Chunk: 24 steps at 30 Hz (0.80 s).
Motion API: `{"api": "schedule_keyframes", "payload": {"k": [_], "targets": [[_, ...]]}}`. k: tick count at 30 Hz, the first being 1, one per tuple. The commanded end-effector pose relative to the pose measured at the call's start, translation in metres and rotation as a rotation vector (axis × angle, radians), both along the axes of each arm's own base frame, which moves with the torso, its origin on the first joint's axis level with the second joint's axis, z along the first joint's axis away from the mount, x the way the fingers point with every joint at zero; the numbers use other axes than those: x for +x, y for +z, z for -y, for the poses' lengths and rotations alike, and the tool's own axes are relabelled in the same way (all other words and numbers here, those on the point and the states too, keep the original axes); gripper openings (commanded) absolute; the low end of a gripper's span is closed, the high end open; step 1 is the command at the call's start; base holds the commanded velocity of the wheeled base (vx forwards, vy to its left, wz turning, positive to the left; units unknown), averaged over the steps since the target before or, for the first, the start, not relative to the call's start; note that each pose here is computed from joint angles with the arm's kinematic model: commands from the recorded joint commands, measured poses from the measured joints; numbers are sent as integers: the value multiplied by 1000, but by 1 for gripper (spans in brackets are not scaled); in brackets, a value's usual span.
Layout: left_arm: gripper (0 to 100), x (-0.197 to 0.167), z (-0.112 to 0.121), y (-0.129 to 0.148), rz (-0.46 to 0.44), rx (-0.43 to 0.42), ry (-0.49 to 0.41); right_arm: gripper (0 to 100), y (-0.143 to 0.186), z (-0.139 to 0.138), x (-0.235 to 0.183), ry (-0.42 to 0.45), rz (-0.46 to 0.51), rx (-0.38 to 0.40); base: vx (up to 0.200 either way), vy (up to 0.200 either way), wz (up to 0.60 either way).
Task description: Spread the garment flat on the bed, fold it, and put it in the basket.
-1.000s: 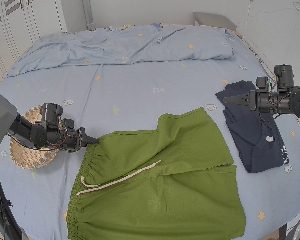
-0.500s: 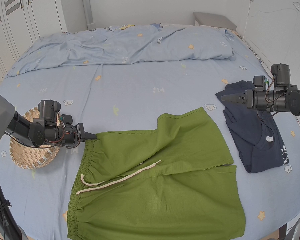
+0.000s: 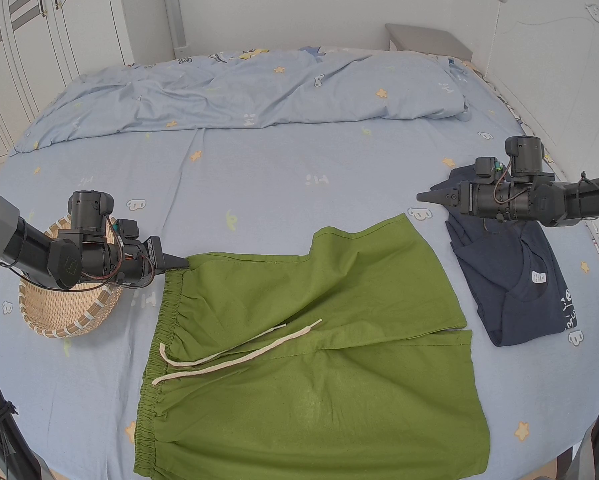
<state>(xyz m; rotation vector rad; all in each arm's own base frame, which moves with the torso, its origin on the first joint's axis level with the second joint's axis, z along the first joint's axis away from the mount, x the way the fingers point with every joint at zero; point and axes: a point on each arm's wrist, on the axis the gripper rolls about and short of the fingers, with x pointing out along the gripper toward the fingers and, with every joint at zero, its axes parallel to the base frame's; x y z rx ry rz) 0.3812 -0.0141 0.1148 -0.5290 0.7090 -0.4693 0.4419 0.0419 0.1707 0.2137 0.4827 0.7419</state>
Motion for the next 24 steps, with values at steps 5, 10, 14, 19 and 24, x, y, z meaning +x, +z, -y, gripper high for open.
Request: {"api": "schedule_keyframes", "payload": {"k": [5, 10, 14, 19, 24], "targets": [[0, 0, -1, 3, 12, 0, 2, 100, -53, -28, 28, 13, -26, -24, 0, 0, 0], [0, 0, -2, 4, 13, 0, 5, 100, -60, -31, 31, 0, -31, -34, 0, 0, 0], [0, 0, -3, 4, 13, 0, 7, 100, -65, -31, 34, -3, -38, -32, 0, 0, 0], [0, 0, -3, 4, 13, 0, 7, 100, -69, -32, 38, -4, -33, -31, 0, 0, 0], [0, 0, -3, 3, 10, 0, 7, 100, -75, -33, 40, -4, -41, -28, 0, 0, 0]]}}
